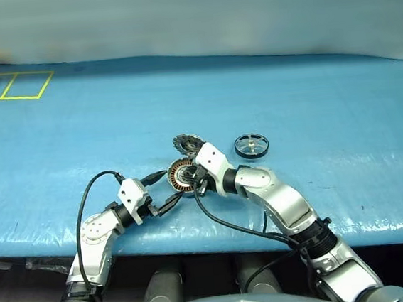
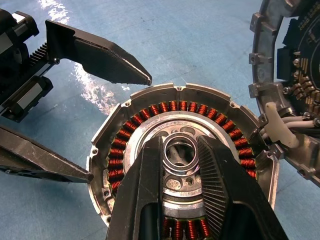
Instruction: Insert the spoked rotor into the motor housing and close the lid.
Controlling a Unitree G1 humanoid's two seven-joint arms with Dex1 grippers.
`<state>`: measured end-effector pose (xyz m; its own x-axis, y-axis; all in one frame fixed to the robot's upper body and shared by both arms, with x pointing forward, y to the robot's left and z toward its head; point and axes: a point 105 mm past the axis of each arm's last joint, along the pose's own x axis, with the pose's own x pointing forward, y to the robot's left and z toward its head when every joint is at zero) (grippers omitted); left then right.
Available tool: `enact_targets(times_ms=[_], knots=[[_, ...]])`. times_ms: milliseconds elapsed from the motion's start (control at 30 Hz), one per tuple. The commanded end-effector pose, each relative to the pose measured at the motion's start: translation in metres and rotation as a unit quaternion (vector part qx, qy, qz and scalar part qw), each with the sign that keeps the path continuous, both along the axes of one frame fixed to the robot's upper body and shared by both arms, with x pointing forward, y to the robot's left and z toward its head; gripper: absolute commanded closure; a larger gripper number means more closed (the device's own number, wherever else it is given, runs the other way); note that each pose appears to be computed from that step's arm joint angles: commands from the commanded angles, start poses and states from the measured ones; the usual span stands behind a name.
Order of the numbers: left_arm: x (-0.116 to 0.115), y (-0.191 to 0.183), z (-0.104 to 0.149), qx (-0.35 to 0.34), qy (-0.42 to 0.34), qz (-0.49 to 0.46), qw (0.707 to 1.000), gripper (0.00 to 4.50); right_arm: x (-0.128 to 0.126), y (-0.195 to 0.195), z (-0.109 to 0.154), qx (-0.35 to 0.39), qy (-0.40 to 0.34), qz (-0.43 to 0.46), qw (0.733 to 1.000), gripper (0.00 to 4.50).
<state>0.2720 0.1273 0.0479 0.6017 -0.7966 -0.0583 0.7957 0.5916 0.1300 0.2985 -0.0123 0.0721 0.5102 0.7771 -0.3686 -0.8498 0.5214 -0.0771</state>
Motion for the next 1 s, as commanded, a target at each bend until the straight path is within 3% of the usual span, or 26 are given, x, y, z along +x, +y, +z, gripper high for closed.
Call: enact_targets(times_ms=[33,433,633,1000], knots=[[0.002,0.000,0.007,-0.001,-0.019,-0.001,1.000,0.64,-0.002,0.004,0.010,0.003,-0.022,0.014,1.000,3.84],[0.001,0.000,0.004,0.001,-0.019,0.002,1.000,0.64,-0.003,0.005,0.010,0.006,-0.020,0.018,1.000,3.84],[0.001,0.002,0.005,-0.004,-0.022,0.006,1.000,0.64,-0.002,0.005,0.013,0.005,-0.035,0.018,0.999,1.90],[0.001,0.001,0.020,-0.049,-0.032,0.005,0.998,0.64,-0.003,0.009,0.025,0.037,-0.034,0.019,0.999,1.90]])
